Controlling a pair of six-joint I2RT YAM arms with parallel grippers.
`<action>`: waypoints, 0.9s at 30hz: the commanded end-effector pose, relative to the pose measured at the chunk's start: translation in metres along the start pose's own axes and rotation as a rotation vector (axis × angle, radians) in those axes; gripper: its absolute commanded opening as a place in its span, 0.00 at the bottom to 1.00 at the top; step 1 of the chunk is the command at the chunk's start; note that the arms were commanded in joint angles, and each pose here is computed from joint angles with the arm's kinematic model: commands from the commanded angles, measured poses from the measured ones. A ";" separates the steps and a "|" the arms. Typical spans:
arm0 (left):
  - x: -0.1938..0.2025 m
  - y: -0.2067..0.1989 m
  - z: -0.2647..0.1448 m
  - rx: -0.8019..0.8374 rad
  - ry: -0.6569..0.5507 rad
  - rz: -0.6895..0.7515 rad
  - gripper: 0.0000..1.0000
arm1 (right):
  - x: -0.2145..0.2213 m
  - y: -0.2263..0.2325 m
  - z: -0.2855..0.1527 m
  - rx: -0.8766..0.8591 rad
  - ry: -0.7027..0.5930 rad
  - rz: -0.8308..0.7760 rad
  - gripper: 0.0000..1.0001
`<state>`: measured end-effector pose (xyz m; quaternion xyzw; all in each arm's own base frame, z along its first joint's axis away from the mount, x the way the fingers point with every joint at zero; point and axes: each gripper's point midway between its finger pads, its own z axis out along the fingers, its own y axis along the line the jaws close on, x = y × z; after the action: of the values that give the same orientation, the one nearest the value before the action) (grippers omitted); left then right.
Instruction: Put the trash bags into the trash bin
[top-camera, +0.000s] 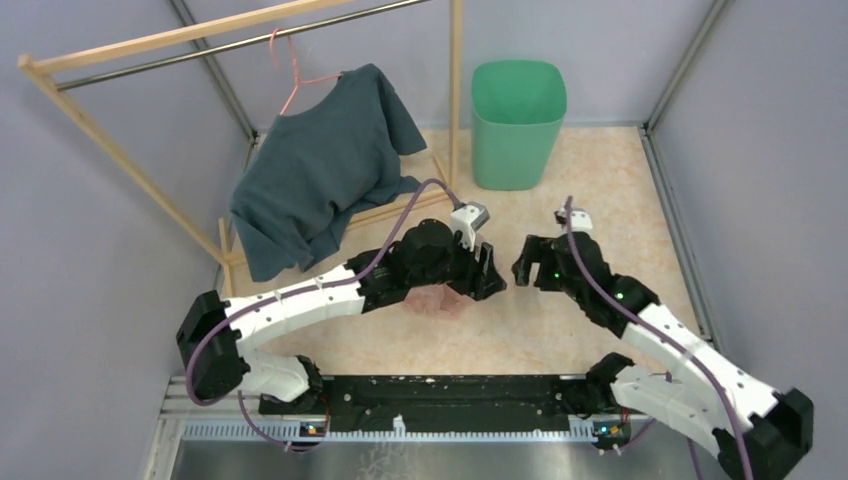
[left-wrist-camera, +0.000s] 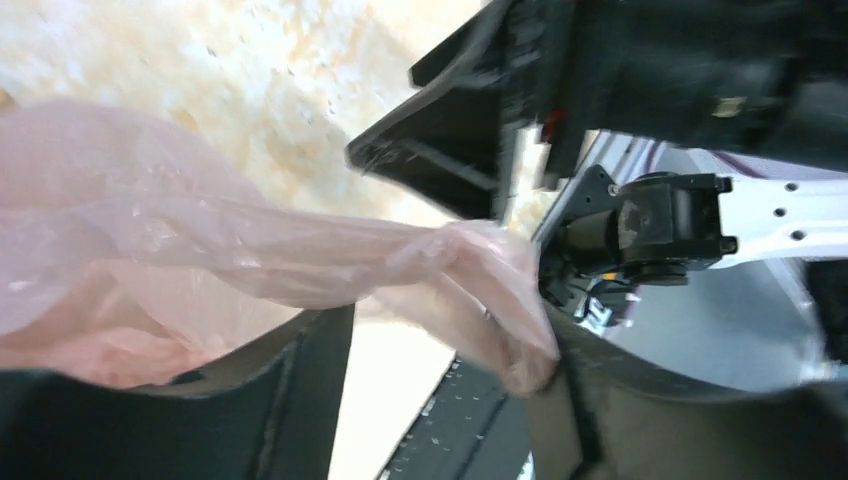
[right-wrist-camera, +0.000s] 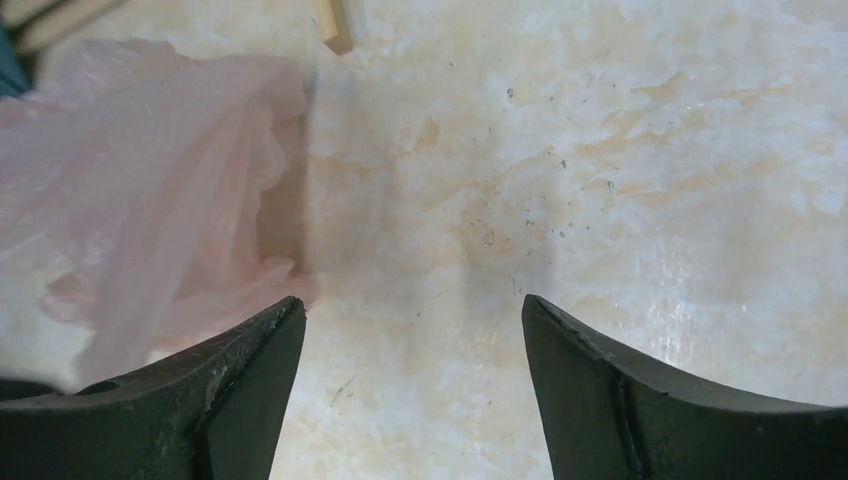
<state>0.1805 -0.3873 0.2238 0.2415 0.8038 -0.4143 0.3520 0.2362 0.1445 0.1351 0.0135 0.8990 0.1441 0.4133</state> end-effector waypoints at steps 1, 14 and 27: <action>-0.001 -0.022 -0.019 0.112 -0.038 0.005 0.75 | -0.009 -0.008 -0.035 -0.008 -0.071 0.123 0.80; 0.011 0.035 -0.121 -0.210 -0.097 -0.035 0.94 | -0.057 0.048 -0.078 -0.277 -0.102 -0.108 0.81; 0.028 0.152 -0.074 -0.668 0.036 -0.092 0.68 | -0.080 0.091 -0.124 -0.535 -0.171 -0.265 0.90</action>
<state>0.2096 -0.2503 0.1591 0.1118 0.9084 -0.1672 0.3666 0.1974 0.1782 0.2546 -0.1522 0.8283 0.2807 0.4605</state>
